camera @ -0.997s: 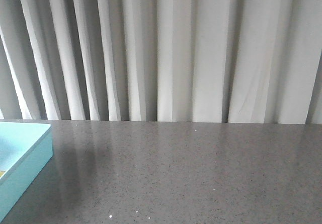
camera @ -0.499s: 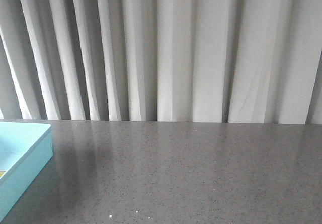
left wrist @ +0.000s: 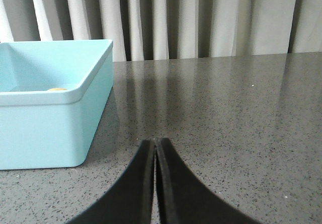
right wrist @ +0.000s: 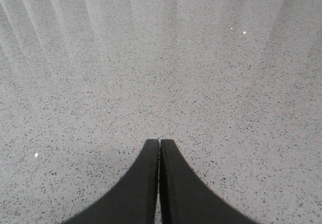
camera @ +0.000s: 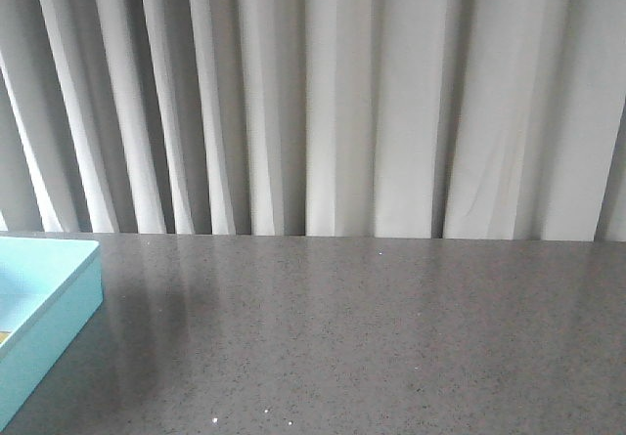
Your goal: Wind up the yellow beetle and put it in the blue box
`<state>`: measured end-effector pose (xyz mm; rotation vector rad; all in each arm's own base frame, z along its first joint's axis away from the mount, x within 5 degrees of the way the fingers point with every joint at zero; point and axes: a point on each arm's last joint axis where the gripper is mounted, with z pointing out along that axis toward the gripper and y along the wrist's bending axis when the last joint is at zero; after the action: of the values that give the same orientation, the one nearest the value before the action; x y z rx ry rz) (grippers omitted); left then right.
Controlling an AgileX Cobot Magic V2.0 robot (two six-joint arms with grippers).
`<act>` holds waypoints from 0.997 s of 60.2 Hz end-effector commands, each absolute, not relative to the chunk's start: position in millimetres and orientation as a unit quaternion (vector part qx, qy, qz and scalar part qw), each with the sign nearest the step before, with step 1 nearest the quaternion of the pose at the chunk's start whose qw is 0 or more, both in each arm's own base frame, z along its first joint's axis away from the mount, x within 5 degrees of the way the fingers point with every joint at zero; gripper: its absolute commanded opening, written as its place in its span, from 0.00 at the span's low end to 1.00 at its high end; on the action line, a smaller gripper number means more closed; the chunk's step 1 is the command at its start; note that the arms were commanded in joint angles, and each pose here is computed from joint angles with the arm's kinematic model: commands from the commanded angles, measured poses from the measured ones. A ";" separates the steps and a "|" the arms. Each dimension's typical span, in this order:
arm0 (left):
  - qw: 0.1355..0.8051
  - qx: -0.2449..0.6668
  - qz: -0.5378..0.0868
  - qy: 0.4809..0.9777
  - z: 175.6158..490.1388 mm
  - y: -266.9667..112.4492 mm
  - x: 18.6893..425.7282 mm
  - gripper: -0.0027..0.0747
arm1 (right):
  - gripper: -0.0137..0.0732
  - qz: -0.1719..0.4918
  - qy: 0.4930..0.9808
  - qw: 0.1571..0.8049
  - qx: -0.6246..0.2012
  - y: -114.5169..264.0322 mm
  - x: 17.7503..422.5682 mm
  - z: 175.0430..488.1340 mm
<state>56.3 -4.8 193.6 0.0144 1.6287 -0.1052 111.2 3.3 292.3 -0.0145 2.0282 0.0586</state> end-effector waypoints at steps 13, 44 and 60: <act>0.711 0.001 -0.054 0.701 202.1 -4.5 56.0 0.03 | 0.15 0.014 0.825 0.565 -0.005 1.5 114.1 305.4; 0.711 0.002 -0.053 0.701 202.1 -4.5 56.0 0.03 | 0.15 0.014 0.825 0.565 -0.005 1.5 114.1 305.4; 0.711 0.002 -0.053 0.701 202.1 -4.5 56.0 0.03 | 0.15 0.000 0.790 0.613 -0.015 1.6 89.3 317.7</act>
<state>56.3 -4.7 193.4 0.0113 1.6307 -0.1072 99.8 3.3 297.7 -0.0237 1.9707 0.0455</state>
